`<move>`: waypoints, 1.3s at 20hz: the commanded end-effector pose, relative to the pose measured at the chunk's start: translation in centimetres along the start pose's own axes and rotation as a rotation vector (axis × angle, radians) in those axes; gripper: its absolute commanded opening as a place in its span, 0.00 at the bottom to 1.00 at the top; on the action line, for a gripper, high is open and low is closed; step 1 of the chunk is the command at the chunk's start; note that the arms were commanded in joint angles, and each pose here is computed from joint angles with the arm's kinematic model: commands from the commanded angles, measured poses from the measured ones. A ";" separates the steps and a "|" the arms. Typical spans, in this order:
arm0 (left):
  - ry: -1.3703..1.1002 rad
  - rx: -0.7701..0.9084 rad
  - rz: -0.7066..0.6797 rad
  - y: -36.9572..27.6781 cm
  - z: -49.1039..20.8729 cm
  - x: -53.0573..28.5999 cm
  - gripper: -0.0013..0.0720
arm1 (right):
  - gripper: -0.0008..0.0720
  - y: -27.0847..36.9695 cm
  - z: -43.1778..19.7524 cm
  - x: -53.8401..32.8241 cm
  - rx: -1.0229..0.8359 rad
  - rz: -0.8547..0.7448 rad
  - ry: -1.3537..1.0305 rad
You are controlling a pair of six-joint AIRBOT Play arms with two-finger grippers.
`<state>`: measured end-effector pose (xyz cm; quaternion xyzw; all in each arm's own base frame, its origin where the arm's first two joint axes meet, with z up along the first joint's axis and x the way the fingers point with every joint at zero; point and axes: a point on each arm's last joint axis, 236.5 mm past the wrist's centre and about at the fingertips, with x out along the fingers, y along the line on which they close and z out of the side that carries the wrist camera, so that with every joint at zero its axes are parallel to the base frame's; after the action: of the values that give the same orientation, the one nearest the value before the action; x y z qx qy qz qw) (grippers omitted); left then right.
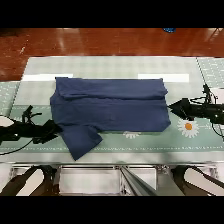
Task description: Fold the shirts.
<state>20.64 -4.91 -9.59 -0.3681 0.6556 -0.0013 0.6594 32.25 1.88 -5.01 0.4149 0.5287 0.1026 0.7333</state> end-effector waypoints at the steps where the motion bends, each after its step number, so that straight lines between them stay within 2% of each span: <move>1: -0.046 -0.028 -0.080 -1.9 -0.1 1.9 0.71 | 0.57 0.5 -0.3 0.1 0.004 0.025 -0.001; 4: -0.085 -0.055 -0.080 -3.1 0.6 2.9 0.69 | 0.57 -0.2 0.5 -0.6 0.030 0.023 -0.035; 5: -0.087 -0.062 -0.077 -3.3 0.6 3.1 0.45 | 0.57 -1.2 0.9 -1.3 0.045 0.004 -0.053; 6: -0.080 -0.053 -0.078 -3.4 0.4 3.2 0.04 | 0.57 -2.8 0.7 -2.0 0.064 -0.033 -0.049; 9: -0.064 -0.034 -0.083 -3.7 0.1 3.2 0.04 | 0.57 -8.5 -3.2 -3.7 0.187 -0.234 0.081; 10: -0.058 -0.033 -0.084 -3.7 -0.1 3.2 0.04 | 0.57 -8.9 -4.5 -3.4 0.221 -0.253 0.123; 12: -0.054 -0.034 -0.084 -3.7 -0.1 3.2 0.04 | 0.57 -7.8 -6.5 -2.1 0.210 -0.232 0.192; 16: -0.046 -0.033 -0.085 -3.7 -0.3 3.2 0.04 | 0.57 -6.1 -7.7 0.7 0.064 -0.261 0.257; 19: -0.049 -0.015 -0.085 -3.8 -0.2 3.1 0.04 | 0.56 -4.9 -7.2 2.9 0.065 -0.214 0.251; 20: -0.055 0.002 -0.087 -4.0 0.0 3.0 0.04 | 0.52 -4.2 -6.6 3.6 0.082 -0.176 0.228; 21: -0.060 0.008 -0.093 -4.3 0.2 2.7 0.04 | 0.40 -3.4 -6.0 4.1 0.091 -0.140 0.209; 23: -0.067 0.060 -0.112 -5.7 1.0 1.6 0.04 | 0.05 -1.6 -4.9 4.3 0.034 -0.065 0.193; 26: -0.119 0.179 -0.154 -9.3 3.3 -1.6 0.04 | 0.05 0.6 -3.2 2.6 -0.090 -0.046 0.226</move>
<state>25.67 -9.29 -7.09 -0.3787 0.6005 -0.0549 0.7022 29.26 4.84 -9.06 0.3733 0.6234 0.1070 0.6786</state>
